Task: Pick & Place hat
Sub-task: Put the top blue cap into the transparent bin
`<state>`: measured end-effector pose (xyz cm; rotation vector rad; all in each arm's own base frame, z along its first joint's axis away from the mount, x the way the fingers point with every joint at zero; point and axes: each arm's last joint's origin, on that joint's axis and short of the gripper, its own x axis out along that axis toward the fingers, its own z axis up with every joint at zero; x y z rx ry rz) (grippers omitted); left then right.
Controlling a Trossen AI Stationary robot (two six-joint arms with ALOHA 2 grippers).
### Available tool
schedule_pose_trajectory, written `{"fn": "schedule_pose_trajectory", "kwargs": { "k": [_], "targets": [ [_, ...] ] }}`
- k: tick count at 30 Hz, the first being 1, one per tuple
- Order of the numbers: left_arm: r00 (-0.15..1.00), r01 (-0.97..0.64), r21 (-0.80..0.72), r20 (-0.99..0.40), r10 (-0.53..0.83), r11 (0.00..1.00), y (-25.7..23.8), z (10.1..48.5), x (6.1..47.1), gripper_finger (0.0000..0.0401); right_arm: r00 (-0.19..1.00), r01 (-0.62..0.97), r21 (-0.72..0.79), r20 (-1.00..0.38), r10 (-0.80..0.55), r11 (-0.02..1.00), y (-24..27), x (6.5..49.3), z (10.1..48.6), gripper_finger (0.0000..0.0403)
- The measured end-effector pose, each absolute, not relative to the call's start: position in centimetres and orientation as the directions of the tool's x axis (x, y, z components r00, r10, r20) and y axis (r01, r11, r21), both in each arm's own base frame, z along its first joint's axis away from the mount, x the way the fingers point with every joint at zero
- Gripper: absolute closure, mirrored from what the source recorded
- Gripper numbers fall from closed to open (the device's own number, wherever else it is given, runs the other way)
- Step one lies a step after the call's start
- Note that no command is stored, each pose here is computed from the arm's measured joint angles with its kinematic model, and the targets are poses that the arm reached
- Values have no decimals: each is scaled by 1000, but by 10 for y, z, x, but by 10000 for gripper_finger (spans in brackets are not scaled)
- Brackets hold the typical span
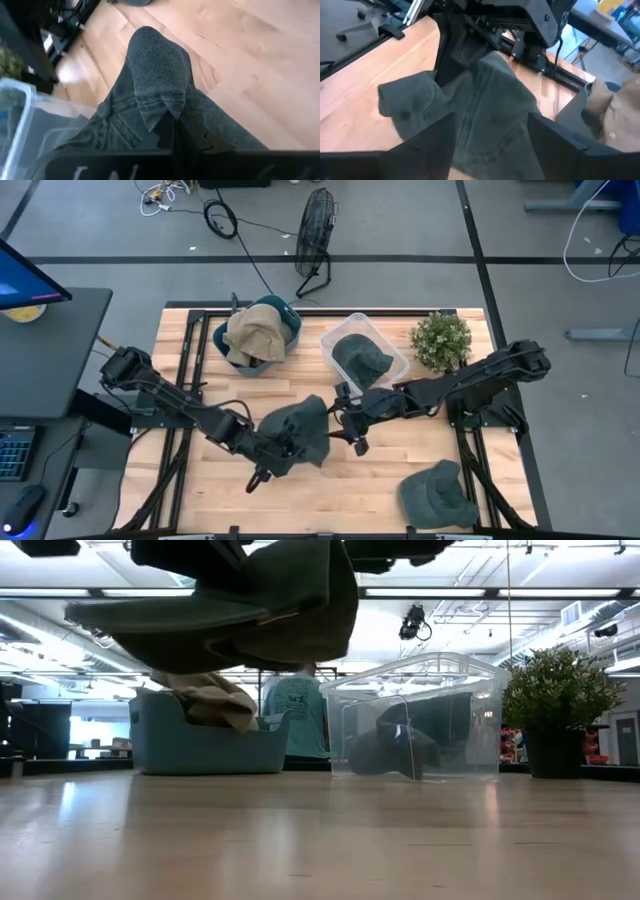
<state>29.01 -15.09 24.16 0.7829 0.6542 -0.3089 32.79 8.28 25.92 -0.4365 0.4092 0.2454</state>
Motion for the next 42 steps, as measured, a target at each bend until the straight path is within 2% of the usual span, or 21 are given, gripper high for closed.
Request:
{"fn": "schedule_pose_trajectory", "kwargs": {
  "k": [8, 13, 17, 22, 26, 29, 32, 35, 39, 40, 42],
  "targets": [
    [762, 506, 581, -648, -15, 637, -142, 242, 295, 393, 924, -274, -458, -368, 100, 846, 69, 350, 245, 120],
    [760, 522, 593, -649, -20, 613, -141, 242, 296, 392, 933, -216, -469, -358, 39, 857, 47, 362, 235, 112],
    [761, 532, 606, -649, -20, 591, -141, 242, 296, 393, 919, -183, -399, -395, 11, 899, 29, 366, 226, 112],
    [752, 543, 606, -659, -14, 582, -140, 241, 295, 392, 895, -257, -264, -428, 126, 930, 18, 366, 222, 112],
    [748, 545, 606, -664, -9, 580, -140, 240, 295, 394, 888, -279, -223, -429, 163, 934, 17, 366, 221, 122],
    [752, 531, 618, -659, 14, 579, -139, 240, 295, 392, 881, -298, -214, -438, 182, 930, 17, 365, 220, 145],
    [753, 527, 620, -658, 19, 581, -138, 240, 295, 389, 872, -306, -209, -453, 185, 929, 19, 364, 219, 191],
    [753, 519, 614, -658, 21, 595, -138, 240, 295, 390, 864, -300, -186, -470, 183, 936, 19, 363, 217, 259],
    [756, 492, 588, -654, 20, 642, -138, 241, 296, 386, 855, -287, -161, -488, 177, 944, 19, 362, 216, 369],
    [756, 479, 574, -654, 20, 664, -138, 241, 296, 383, 855, -287, -160, -488, 177, 945, 19, 362, 216, 385],
    [758, 446, 539, -652, 20, 714, -138, 241, 296, 376, 855, -280, -146, -488, 177, 949, 19, 362, 216, 386]
  ]
}}
